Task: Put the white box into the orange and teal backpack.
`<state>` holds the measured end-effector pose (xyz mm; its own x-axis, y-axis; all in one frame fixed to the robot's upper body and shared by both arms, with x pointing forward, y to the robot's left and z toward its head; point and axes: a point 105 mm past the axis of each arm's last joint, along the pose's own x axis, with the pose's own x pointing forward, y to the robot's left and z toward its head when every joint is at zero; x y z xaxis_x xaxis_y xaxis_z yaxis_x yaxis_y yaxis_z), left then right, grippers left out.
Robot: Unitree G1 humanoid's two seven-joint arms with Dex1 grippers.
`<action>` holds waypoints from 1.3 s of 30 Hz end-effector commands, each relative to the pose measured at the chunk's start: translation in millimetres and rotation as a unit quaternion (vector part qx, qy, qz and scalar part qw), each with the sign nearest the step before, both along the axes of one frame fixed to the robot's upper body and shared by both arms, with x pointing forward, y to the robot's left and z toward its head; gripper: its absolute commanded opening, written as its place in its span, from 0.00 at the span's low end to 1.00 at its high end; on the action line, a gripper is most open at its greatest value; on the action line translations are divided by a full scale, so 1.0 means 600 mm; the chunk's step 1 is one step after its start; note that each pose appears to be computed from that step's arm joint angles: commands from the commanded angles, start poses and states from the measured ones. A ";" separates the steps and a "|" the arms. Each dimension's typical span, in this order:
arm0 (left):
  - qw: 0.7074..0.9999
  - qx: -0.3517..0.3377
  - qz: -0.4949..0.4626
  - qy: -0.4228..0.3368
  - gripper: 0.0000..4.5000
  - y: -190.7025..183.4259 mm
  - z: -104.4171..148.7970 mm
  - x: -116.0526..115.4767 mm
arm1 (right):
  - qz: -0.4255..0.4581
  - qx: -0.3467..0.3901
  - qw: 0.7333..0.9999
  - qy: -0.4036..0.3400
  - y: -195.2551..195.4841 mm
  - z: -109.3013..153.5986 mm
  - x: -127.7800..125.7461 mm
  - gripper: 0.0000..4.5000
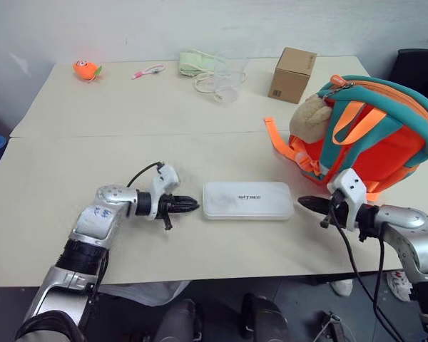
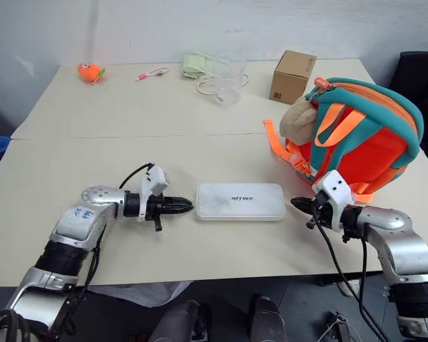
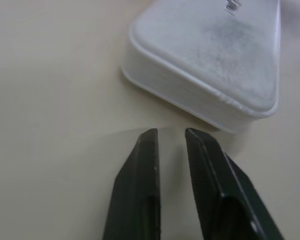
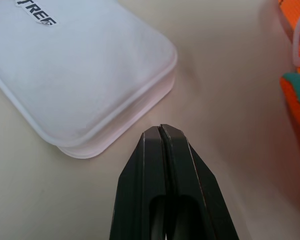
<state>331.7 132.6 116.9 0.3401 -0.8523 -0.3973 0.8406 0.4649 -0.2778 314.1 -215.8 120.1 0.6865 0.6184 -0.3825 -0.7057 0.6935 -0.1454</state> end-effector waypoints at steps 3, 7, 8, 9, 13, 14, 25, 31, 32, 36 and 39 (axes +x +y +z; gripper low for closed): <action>0.986 -0.065 0.040 0.147 0.59 0.019 0.010 -0.011 | 0.011 -0.010 1.000 -0.020 0.011 0.012 0.006 0.00; 0.972 -0.074 0.061 0.216 0.87 0.010 -0.002 -0.005 | 0.026 -0.014 0.999 -0.019 0.027 0.006 0.006 0.00; 0.969 -0.074 0.062 0.226 0.92 0.003 -0.004 -0.002 | 0.028 -0.014 0.999 -0.020 0.032 0.004 0.007 0.00; 0.968 -0.074 0.062 0.232 0.99 -0.004 -0.006 0.000 | 0.031 -0.015 0.999 -0.021 0.036 0.003 0.008 0.00; 0.962 -0.089 0.057 0.254 1.00 -0.036 -0.007 0.010 | 0.038 -0.012 0.999 -0.023 0.050 -0.003 0.012 0.00; 0.960 -0.090 0.054 0.258 1.00 -0.046 -0.009 0.012 | 0.039 -0.010 0.999 -0.024 0.054 -0.004 0.013 0.00; 0.950 -0.118 0.027 0.288 0.86 -0.108 -0.009 0.021 | 0.020 0.009 0.999 -0.032 0.056 -0.014 0.016 0.00; 0.934 -0.198 -0.021 0.298 0.47 -0.121 0.048 0.008 | -0.009 0.029 0.999 -0.043 0.038 -0.005 -0.009 0.00; 0.934 -0.203 -0.029 0.293 0.40 -0.122 0.055 0.003 | -0.018 0.036 0.998 -0.047 0.035 0.000 -0.014 0.00; 0.934 -0.220 -0.027 0.279 0.27 -0.110 0.074 -0.001 | -0.061 0.093 0.992 -0.050 0.014 0.034 -0.049 0.19; 0.933 -0.248 -0.011 0.259 0.27 -0.074 0.096 -0.001 | -0.119 0.115 0.984 -0.065 -0.033 0.068 -0.094 0.41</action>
<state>331.7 77.8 152.6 0.1706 -0.9760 -0.1356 0.4908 0.2035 -0.8472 266.4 -223.5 135.5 0.8175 0.5346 -0.2145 -0.5502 0.8349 -0.0161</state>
